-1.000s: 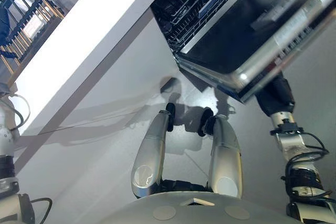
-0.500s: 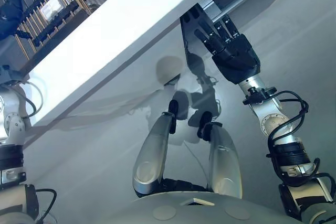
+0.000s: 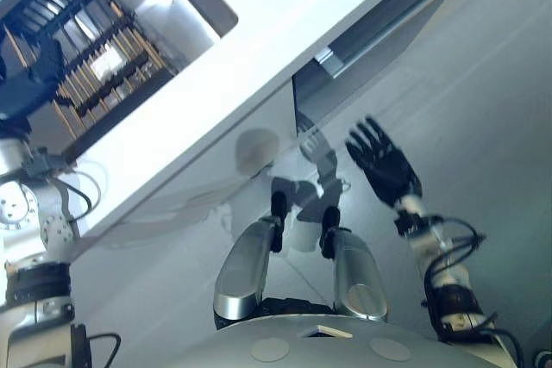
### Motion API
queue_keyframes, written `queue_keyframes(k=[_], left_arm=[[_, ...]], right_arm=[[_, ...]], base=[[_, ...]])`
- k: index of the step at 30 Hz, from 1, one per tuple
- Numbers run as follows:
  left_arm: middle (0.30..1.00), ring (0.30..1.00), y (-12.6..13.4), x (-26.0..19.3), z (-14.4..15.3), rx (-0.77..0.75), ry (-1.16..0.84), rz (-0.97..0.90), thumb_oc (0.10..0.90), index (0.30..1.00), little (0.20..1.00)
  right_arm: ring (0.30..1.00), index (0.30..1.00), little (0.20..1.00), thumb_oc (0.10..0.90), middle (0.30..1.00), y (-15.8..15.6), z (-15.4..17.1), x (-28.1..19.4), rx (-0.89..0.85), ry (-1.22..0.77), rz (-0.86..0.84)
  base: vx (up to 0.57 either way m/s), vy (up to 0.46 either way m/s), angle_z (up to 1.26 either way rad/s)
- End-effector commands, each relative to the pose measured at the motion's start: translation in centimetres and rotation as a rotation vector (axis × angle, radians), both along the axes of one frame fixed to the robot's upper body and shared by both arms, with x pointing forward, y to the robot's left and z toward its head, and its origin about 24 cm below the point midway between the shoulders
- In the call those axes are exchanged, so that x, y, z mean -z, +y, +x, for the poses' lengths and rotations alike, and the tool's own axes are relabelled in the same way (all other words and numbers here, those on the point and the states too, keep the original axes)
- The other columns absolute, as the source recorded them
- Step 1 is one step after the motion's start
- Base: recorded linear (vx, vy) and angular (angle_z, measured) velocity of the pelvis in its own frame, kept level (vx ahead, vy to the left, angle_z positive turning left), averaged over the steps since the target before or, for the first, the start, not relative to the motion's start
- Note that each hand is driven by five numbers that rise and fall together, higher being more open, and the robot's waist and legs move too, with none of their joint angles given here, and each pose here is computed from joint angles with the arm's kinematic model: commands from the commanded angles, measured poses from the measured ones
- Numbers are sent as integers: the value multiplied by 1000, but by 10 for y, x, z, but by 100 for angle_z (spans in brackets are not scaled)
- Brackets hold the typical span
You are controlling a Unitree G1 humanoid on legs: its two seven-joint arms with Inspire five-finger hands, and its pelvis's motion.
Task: Pick up plates and place into dishwasher.
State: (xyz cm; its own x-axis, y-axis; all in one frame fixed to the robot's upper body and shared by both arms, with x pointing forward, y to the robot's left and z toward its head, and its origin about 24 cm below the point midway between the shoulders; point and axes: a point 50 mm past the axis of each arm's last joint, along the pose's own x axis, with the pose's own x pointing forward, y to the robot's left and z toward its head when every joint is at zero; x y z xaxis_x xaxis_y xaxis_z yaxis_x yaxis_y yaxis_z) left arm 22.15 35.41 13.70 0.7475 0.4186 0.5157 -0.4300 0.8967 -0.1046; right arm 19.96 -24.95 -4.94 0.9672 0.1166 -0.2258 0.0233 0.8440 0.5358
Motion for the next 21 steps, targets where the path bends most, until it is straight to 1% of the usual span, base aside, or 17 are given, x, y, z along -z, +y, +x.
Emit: queue_keyframes(k=[1, 7, 8, 11, 15, 16, 19, 21], left_arm=[[900, 900, -17, 48, 7, 32, 37, -179, 800, 900, 900], [900, 900, -28, 70, 15, 84, 141, -243, 800, 900, 900], [900, 900, -29, 73, 16, 92, 150, -251, 800, 900, 900], [900, 900, -34, 80, 20, 122, 186, -277, 800, 900, 900], [900, 900, -41, 88, 23, 175, 213, -321, 800, 900, 900], [900, 900, -43, 91, 23, 196, 219, -339, 800, 900, 900], [900, 900, -47, 93, 25, 226, 224, -364, 800, 900, 900], [900, 900, -50, 96, 26, 245, 227, -390, 800, 900, 900]], right_arm=[[900, 900, 900, 800, 900, 13, 13, -11, -18, -125, -53], [900, 900, 900, 800, 900, -12, -29, 42, 7, 235, -268], [900, 900, 900, 800, 900, -14, -35, 47, 6, 282, -284], [900, 900, 900, 800, 900, -20, -58, 66, -28, 444, -381], [900, 900, 900, 800, 900, -24, -82, 81, -61, 619, -468], [900, 900, 900, 800, 900, -27, -91, 85, -98, 681, -526], [900, 900, 900, 800, 900, -30, -102, 89, -147, 742, -597], [900, 900, 900, 800, 900, -30, -109, 91, -232, 776, -683]], base=[[43, -80, 3], [83, -68, -1], [77, -61, 4], [98, -61, 3], [63, -45, 0], [29, -35, -3], [13, -37, -2], [9, -51, -1]])
